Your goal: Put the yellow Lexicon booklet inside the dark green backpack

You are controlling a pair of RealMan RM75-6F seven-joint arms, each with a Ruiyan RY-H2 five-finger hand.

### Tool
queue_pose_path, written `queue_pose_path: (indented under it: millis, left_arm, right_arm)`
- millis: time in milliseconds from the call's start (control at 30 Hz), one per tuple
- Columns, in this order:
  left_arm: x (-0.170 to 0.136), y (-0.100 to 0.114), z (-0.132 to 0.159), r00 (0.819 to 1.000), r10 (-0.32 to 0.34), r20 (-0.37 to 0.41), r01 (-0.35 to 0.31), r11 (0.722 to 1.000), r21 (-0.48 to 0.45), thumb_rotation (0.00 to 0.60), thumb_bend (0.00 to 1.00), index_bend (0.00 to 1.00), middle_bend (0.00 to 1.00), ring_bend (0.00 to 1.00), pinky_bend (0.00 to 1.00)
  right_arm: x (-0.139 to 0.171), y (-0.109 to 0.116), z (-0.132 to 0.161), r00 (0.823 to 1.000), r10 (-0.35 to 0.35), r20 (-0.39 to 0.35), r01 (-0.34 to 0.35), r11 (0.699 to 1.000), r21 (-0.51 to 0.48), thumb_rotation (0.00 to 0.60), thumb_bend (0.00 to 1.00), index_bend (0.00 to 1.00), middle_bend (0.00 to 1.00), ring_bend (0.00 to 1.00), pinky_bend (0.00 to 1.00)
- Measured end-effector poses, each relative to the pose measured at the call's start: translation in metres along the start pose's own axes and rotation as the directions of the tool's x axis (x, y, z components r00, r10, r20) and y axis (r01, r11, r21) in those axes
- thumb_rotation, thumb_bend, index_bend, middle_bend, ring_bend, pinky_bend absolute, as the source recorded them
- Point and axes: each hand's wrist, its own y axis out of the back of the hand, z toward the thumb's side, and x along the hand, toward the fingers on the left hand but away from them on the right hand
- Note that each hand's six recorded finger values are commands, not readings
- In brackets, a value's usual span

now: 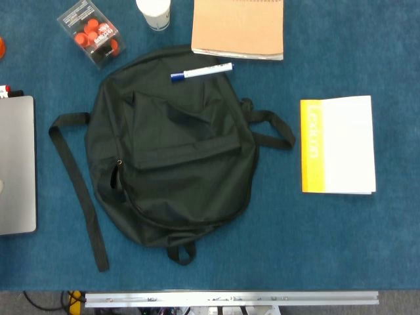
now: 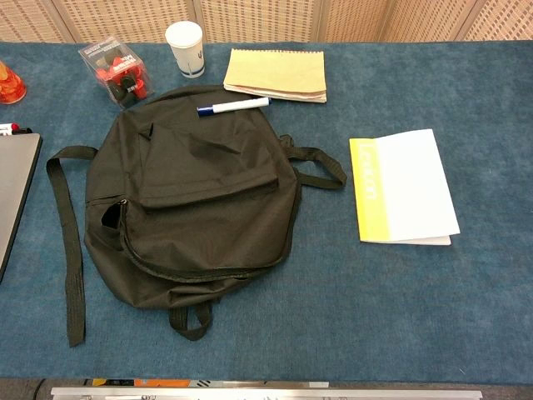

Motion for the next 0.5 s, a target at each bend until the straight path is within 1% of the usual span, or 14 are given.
queue_pose_path:
  millis: [333, 500]
  left_arm:
    - [-0.002, -0.001, -0.002, 1.000, -0.005, -0.003, 0.005, 1.000, -0.002, 0.600, 0.20, 0.22, 0.13, 0.08, 0.03]
    - [-0.003, -0.001, -0.003, 1.000, -0.004, -0.004, 0.004, 1.000, -0.007, 0.600, 0.20, 0.22, 0.13, 0.08, 0.03]
  right_arm:
    - [-0.004, -0.002, 0.006, 1.000, 0.022, -0.020, -0.021, 1.000, 0.010, 0.600, 0.06, 0.57, 0.51, 0.37, 0.53]
    - [-0.011, -0.003, 0.010, 0.998, 0.051, -0.029, -0.051, 0.999, 0.011, 0.600, 0.06, 0.53, 0.51, 0.37, 0.53]
